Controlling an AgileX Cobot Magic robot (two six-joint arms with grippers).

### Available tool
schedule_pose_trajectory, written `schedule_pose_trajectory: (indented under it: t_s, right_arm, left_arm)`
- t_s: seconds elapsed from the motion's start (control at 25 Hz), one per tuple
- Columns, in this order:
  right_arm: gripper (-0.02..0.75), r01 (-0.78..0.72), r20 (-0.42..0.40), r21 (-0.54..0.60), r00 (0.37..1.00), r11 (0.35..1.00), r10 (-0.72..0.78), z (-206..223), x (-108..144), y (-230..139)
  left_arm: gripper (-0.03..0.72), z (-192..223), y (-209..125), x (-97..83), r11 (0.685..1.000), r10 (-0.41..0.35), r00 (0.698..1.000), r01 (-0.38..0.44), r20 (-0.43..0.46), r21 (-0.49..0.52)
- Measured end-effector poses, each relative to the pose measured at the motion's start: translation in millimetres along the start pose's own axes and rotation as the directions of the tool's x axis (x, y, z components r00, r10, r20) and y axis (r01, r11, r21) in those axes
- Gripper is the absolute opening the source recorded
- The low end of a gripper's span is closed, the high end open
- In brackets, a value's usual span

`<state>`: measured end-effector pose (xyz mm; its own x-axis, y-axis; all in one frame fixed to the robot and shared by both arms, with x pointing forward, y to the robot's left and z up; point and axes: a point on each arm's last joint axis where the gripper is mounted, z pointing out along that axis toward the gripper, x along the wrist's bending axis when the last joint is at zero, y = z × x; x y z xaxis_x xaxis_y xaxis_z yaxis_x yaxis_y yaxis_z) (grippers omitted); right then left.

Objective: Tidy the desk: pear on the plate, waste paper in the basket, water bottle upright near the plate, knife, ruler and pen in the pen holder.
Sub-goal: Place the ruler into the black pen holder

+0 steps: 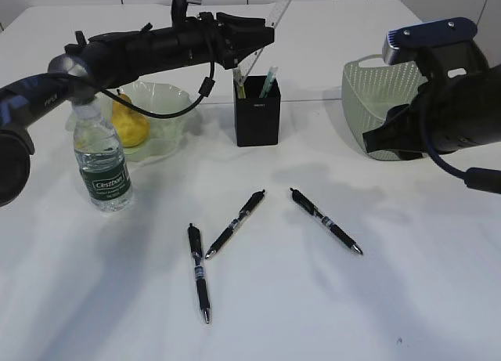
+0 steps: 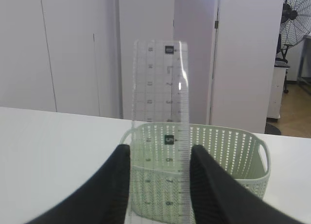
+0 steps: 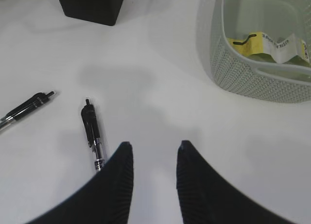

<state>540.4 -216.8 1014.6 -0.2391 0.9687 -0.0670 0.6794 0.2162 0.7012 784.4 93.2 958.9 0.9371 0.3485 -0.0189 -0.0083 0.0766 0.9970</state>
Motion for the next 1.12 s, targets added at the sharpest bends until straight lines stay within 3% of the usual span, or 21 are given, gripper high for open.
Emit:
schedule_pose_trajectory:
  t_s: [0.72,1.12]
  right_arm:
    - [0.260,-0.002,-0.005,-0.019,1.000,1.000,0.002,0.0,0.4,1.7]
    - [0.260,-0.002,-0.011,-0.041,1.000,0.999,0.002,-0.1,1.0,3.8]
  left_arm:
    - [0.257,8.6,-3.7,1.3,1.000,0.005,0.997,-0.004,-0.079,0.016]
    - [0.256,8.6,-4.2,1.6,1.000,0.005,0.997,-0.004,-0.081,0.016]
